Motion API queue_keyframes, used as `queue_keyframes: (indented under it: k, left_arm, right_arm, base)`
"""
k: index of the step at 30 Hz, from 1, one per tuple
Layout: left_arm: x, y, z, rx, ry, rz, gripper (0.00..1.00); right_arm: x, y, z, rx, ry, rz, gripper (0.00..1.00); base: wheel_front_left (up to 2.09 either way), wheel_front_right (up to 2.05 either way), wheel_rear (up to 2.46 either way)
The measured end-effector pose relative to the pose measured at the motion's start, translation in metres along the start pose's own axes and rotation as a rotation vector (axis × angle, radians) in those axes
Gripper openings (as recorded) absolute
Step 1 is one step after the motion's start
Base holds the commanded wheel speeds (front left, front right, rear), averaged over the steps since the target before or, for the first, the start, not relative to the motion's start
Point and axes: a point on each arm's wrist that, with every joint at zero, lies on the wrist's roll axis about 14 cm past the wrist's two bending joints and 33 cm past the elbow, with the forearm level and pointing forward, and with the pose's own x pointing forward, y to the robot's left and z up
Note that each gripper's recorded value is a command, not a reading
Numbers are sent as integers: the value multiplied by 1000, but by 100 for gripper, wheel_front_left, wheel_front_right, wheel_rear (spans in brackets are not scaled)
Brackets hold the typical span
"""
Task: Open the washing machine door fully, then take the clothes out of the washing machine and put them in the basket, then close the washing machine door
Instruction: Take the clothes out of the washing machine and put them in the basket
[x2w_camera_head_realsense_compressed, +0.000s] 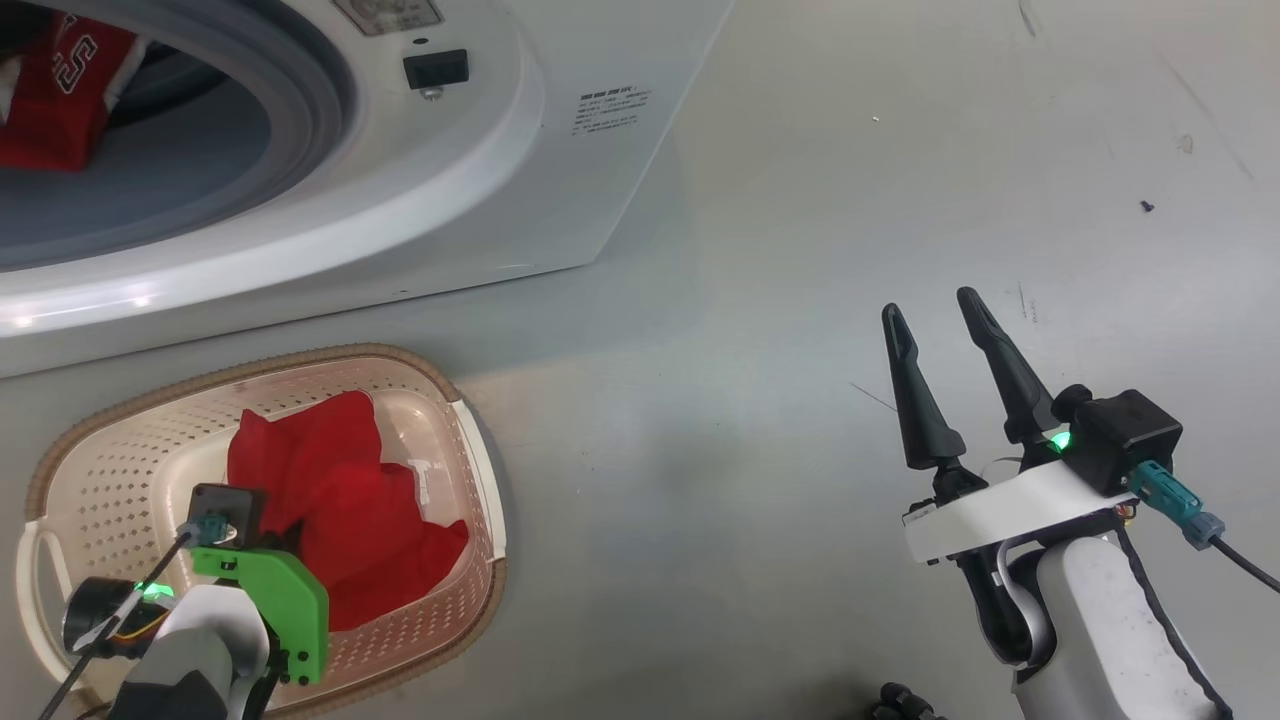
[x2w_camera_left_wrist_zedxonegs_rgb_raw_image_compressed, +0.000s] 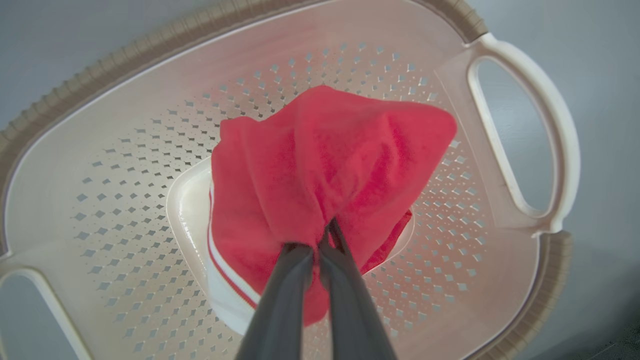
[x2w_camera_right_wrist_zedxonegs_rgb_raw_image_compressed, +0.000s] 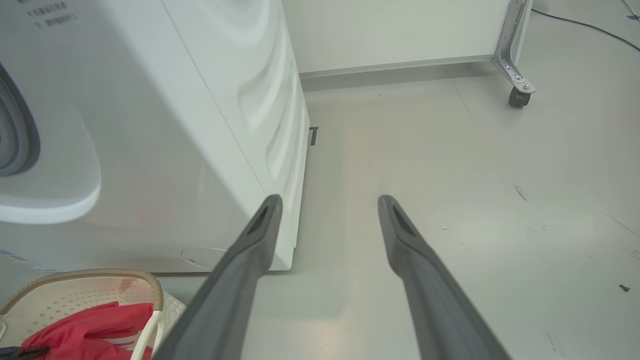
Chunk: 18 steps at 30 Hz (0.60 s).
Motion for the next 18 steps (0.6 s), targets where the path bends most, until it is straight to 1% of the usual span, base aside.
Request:
queue_keyframes:
  k: [1,2,3,9,16,18]
  left_arm:
    - [2,-2,-3,-3,12,-4,5]
    - [3,-4,-7,-8,23,-7,40]
    - [3,-6,-10,-13,32,-9,100]
    - [0,0,-18,-26,56,28,100]
    - [-7,-4,-4,-34,-11,34,100]
    - [-11,-5,3,-17,-46,35,100]
  right_arm:
    - [0,-2,-1,-1,3,-6,100]
    - [0,-4,-1,-2,4,-11,100]
    - [0,-5,-2,-2,6,-14,100]
    - [1,-6,-2,-1,4,-18,100]
    - [5,2,5,1,-16,9,100]
    - [7,5,9,3,-27,17,100]
  base:
    - [0,0,0]
    - [0,0,0]
    - [0,0,0]
    - [0,0,0]
    - [0,0,0]
    - [0,0,0]
